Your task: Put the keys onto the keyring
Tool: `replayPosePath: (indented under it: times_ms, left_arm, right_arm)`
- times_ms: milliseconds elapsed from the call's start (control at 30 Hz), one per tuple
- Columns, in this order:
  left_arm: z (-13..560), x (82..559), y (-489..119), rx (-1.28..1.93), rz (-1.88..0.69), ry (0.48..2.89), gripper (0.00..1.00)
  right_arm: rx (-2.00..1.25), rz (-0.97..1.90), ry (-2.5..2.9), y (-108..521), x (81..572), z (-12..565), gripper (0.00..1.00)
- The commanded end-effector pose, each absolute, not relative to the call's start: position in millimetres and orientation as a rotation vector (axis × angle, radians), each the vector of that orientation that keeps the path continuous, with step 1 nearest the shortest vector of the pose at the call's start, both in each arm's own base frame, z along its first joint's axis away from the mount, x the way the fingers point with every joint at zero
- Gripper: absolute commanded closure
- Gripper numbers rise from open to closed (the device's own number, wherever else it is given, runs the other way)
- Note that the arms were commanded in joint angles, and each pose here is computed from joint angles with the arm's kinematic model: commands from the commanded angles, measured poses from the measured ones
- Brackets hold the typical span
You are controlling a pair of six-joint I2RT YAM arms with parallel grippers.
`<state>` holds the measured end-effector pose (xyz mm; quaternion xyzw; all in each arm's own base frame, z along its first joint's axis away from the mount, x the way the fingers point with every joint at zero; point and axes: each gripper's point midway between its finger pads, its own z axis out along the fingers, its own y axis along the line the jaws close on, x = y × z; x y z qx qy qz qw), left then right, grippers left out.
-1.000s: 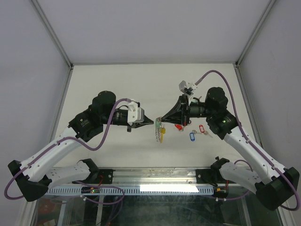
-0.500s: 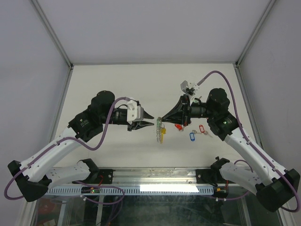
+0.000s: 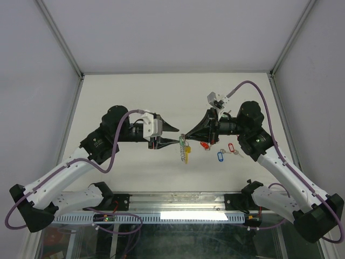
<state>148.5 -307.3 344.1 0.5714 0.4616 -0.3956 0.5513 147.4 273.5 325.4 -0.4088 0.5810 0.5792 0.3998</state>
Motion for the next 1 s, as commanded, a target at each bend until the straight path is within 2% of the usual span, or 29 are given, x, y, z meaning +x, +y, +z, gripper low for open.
replayPosePath:
  times_ms: [0,167,267,467,967]
  left_arm:
    - [353.4,143.5,-315.1,1.341,-0.980,1.032,0.61]
    - [348.7,143.4,-319.7,1.347,-0.995,1.045,0.64]
    - [347.8,143.7,-320.5,1.350,-0.994,1.046,0.75]
    - [348.8,146.0,-319.2,1.341,-0.977,1.049,0.90]
    - [346.1,149.4,-315.1,1.334,-0.941,1.068,1.00]
  right_arm:
    - [-1.054,1.458,1.381,271.9,143.9,342.3,1.00]
    - [-1.053,1.458,1.379,271.7,143.7,342.8,1.00]
    - [-1.054,1.458,1.378,271.4,143.2,342.9,1.00]
    - [-1.053,1.455,1.375,271.0,142.5,343.1,1.00]
    - [-1.040,1.434,1.366,268.7,142.1,348.5,1.00]
